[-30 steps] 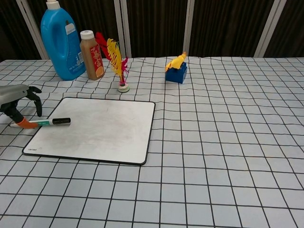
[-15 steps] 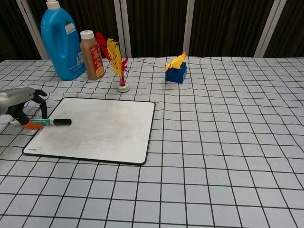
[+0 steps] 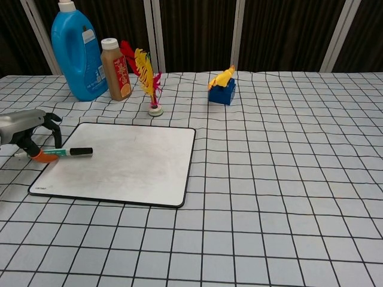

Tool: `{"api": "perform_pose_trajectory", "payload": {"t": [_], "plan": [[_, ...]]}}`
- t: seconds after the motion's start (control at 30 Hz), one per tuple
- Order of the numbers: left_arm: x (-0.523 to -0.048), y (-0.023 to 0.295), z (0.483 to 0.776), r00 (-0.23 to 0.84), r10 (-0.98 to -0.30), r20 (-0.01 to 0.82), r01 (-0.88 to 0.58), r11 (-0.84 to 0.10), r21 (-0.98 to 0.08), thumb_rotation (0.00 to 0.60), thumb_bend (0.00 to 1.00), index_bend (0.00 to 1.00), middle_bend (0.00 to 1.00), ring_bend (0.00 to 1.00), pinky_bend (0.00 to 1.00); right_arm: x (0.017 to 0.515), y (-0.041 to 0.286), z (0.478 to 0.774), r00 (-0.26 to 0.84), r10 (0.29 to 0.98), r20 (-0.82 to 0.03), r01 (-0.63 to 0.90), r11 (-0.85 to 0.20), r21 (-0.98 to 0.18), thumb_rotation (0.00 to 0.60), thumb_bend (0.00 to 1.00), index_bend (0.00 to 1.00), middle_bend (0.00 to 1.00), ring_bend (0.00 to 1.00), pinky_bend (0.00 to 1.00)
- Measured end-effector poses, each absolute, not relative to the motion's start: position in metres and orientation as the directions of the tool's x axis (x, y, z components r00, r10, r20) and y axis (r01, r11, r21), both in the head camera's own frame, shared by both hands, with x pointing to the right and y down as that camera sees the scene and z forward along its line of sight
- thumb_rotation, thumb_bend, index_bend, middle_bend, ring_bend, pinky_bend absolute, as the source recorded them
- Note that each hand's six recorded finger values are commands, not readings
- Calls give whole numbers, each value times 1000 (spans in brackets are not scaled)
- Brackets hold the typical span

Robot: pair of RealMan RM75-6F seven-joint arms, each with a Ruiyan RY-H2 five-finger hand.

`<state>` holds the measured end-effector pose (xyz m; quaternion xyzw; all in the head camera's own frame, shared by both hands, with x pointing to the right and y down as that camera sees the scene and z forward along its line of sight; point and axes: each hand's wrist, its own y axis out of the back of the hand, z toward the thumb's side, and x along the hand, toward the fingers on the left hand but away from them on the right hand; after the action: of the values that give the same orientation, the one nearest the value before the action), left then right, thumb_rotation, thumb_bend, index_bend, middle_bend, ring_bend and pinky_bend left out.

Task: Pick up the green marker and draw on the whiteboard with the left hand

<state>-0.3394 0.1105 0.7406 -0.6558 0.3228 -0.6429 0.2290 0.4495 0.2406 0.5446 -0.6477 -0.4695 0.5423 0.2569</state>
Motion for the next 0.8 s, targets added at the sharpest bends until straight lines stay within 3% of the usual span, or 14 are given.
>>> {"api": "perform_pose_trajectory", "payload": {"t": [0.3,0.43,0.57,0.8], "plan": [[-315,97,714,27,-789,614,-405,-570,-714,600,531,677,169,46,109,450,240,545,-29,887,-461,329,-427,-842,600,354,0,0,0,0],[-300,94,701,67,-809,583,-594,-502,-629,600,531,713,218,110,191,450,240,545,-30,887,-462,329,-427,-842,600,353,0,0,0,0],[-281,93,690,132,-813,567,-751,-456,-479,600,531,730,241,149,241,451,240,545,-33,887,-461,329,-426,-843,600,354,0,0,0,0],[-252,98,686,266,-780,566,-827,-487,-281,600,531,751,268,215,308,451,240,546,-35,886,-463,332,-427,-841,600,354,0,0,0,0]]}}
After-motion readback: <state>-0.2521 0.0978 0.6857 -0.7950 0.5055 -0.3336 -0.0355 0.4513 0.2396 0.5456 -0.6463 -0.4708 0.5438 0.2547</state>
